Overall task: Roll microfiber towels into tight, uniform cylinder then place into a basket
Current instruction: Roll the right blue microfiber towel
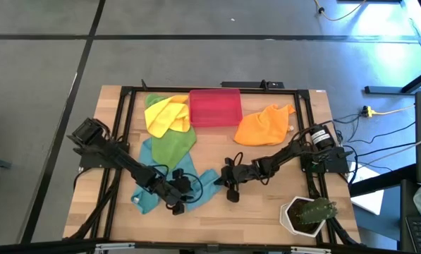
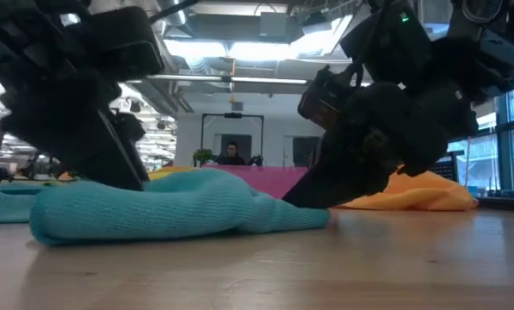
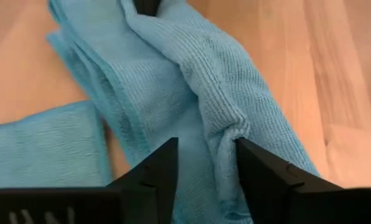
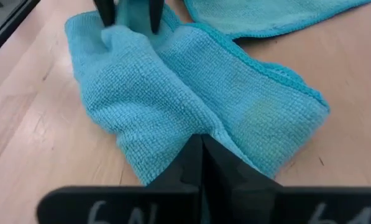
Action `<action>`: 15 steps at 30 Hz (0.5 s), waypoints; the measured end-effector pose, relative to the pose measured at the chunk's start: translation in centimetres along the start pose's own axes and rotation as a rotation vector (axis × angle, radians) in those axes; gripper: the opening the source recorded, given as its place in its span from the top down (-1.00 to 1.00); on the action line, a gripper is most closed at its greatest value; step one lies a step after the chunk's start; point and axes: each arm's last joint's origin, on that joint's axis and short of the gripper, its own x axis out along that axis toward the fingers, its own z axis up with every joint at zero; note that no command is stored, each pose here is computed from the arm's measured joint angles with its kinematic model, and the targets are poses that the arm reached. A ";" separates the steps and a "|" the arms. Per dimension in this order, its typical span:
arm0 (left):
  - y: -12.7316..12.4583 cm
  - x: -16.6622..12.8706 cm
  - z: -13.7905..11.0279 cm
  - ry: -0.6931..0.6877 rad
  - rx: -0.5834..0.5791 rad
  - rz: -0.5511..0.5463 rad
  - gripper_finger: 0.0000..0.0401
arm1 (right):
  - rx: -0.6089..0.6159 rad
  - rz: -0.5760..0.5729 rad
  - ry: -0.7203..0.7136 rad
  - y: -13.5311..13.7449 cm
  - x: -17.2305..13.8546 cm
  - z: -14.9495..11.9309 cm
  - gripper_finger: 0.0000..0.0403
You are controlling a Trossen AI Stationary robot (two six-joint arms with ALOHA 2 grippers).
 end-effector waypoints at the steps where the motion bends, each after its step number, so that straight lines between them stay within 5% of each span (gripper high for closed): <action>1: 0.1 -0.5 0.2 0.005 0.001 0.007 0.23 | 0.015 -0.003 0.010 0.0 0.0 -0.1 0.96; 10: -0.7 -5.6 2.4 -0.191 0.027 0.045 0.22 | 0.065 -0.072 0.051 -0.2 -0.5 -0.1 0.97; 15: -2.0 -6.1 2.7 -0.300 0.099 0.016 0.22 | 0.069 -0.247 0.076 -0.6 -2.1 0.5 0.97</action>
